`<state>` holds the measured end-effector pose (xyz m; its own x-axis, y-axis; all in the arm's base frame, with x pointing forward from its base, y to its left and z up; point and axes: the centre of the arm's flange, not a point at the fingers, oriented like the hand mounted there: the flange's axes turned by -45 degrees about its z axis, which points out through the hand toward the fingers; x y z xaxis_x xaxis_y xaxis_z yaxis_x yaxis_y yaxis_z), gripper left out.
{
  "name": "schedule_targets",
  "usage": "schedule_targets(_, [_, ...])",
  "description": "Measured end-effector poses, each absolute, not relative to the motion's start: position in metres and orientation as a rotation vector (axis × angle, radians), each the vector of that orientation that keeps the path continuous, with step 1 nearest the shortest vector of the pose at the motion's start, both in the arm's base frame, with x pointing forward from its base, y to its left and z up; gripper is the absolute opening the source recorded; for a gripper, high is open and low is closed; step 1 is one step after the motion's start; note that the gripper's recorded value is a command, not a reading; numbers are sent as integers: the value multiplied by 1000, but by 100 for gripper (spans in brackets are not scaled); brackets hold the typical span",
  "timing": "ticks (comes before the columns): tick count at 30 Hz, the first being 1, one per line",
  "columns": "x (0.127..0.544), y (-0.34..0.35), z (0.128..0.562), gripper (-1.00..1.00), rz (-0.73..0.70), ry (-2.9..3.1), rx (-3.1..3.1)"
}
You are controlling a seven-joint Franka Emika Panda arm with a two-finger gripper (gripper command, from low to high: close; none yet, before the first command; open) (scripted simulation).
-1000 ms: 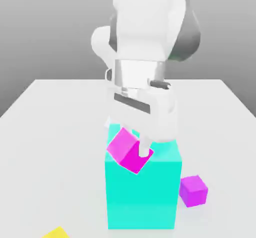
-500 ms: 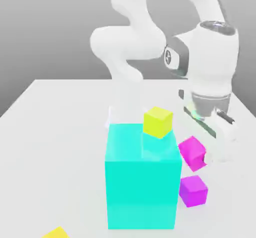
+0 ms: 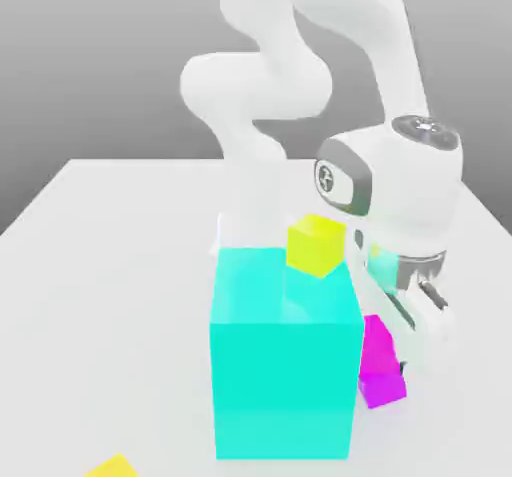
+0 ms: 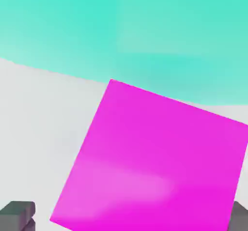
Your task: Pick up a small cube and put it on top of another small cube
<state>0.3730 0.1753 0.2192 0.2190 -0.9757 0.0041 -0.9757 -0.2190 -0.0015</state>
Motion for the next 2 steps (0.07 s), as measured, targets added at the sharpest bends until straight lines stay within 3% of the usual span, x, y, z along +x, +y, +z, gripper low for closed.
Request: schedule_targets(2, [372,175,240,100,6,-1961,2452])
